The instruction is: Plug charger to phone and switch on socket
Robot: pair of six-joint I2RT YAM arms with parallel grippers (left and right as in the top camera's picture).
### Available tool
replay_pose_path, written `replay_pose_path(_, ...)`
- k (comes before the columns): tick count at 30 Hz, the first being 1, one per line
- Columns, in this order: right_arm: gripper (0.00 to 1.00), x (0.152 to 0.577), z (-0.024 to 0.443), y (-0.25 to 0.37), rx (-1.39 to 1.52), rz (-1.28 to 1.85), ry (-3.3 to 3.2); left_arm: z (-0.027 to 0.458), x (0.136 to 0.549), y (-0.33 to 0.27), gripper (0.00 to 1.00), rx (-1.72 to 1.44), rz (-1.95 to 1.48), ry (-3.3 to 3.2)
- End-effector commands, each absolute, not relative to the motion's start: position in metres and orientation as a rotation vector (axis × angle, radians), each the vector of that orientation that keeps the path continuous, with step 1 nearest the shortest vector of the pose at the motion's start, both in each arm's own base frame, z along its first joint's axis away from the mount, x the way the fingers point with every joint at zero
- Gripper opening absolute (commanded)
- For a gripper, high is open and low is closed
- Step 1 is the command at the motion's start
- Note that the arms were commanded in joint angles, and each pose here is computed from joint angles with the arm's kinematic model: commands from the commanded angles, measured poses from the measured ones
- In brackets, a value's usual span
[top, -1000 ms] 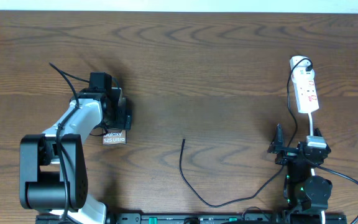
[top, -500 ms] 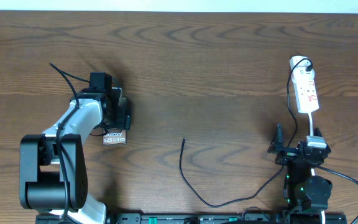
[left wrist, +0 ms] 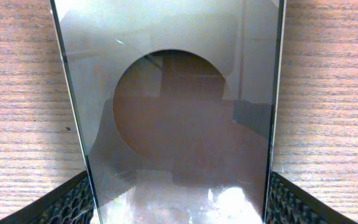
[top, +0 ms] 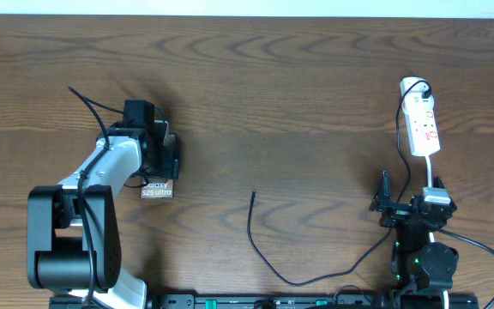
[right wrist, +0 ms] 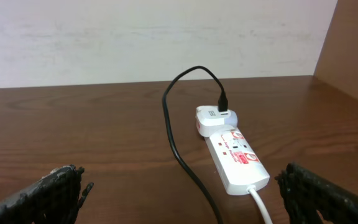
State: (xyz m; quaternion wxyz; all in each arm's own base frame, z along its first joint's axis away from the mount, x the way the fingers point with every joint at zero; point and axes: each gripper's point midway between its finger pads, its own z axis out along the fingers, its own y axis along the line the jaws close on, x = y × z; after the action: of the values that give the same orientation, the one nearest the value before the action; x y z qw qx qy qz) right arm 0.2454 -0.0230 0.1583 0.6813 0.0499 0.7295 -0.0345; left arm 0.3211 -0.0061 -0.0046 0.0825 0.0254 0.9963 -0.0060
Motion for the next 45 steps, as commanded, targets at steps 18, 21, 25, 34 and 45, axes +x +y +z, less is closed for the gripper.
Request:
replay_pose_path(18,0.99,0.245,0.158,-0.022,0.12,-0.066,1.638,-0.029,0.296,-0.002,0.08,0.093,0.019,3.07)
replay_pose_path(21,0.99,0.245,0.158,-0.022,0.12,-0.066,1.638,-0.029,0.296,-0.002,0.08,0.093,0.019,3.069)
replay_pose_path(25,0.99,0.245,0.158,-0.022,0.12,-0.066,1.638,-0.026,0.297,-0.002,0.07,0.093,0.019,3.072)
replay_pose_path(34,0.99,0.245,0.158,-0.022,0.12,-0.066,1.638,-0.003,0.318,-0.002,0.07,0.116,0.021,3.049)
replay_pose_path(45,0.99,0.245,0.158,-0.022,0.12,-0.066,1.638,0.021,0.335,-0.002,0.07,0.114,0.02,3.03)
